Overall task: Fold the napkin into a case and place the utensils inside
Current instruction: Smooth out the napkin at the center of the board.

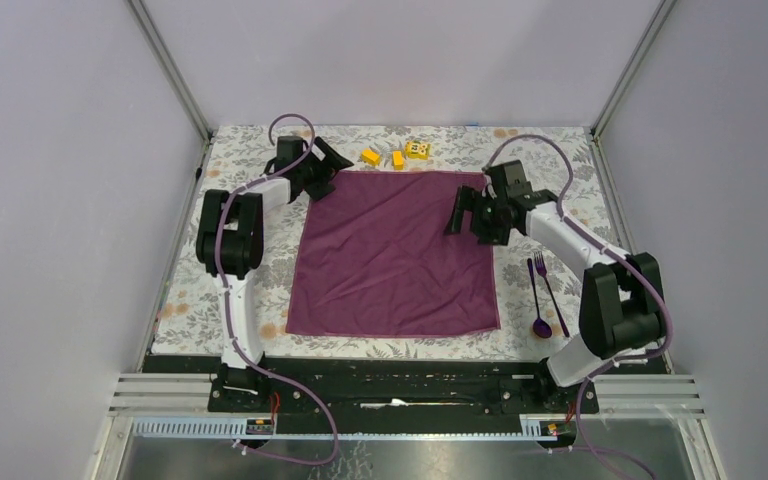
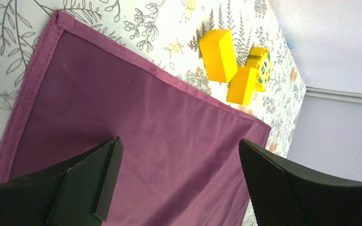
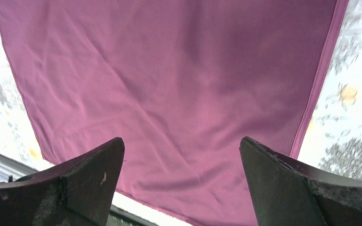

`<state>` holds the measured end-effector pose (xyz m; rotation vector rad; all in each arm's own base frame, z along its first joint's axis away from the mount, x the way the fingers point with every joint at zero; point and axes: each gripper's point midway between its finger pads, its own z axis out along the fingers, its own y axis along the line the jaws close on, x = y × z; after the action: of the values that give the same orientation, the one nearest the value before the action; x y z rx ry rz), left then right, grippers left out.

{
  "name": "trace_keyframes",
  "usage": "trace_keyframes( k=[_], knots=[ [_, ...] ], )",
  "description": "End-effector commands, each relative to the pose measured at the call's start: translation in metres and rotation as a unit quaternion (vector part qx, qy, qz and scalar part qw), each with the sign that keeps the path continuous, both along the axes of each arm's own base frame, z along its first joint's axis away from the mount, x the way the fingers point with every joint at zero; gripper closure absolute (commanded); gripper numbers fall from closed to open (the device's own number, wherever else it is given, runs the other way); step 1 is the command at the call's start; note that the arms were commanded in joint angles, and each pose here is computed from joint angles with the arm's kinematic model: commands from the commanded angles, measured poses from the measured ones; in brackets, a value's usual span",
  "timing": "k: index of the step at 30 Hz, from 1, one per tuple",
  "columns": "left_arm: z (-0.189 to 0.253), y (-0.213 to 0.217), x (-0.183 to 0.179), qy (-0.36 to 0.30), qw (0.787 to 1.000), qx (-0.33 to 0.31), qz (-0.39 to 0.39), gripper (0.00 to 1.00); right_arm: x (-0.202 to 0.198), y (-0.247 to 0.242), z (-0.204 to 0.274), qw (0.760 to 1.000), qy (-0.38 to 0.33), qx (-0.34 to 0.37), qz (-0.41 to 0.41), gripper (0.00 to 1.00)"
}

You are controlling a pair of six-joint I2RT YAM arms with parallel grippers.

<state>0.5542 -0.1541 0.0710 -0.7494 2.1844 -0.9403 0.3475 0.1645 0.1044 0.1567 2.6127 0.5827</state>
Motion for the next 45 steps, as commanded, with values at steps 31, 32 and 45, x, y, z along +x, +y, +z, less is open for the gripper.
trace_keyframes(
  k=[31, 32, 45],
  knots=[
    [0.059, 0.026, -0.013, 0.016, 1.0, 0.018, -0.016, 0.01, -0.189, -0.035, -0.084, 0.986, 0.157, -0.021, -0.061, 0.14],
    [0.069, 0.023, -0.024, 0.011, 0.999, 0.024, -0.018, 0.01, -0.187, -0.034, -0.079, 0.987, 0.147, -0.015, -0.063, 0.13],
    [0.112, 0.028, -0.201, -0.018, 0.993, 0.112, -0.039, 0.01, -0.179, -0.08, -0.032, 0.976, 0.085, -0.093, -0.178, 0.0]
  ],
)
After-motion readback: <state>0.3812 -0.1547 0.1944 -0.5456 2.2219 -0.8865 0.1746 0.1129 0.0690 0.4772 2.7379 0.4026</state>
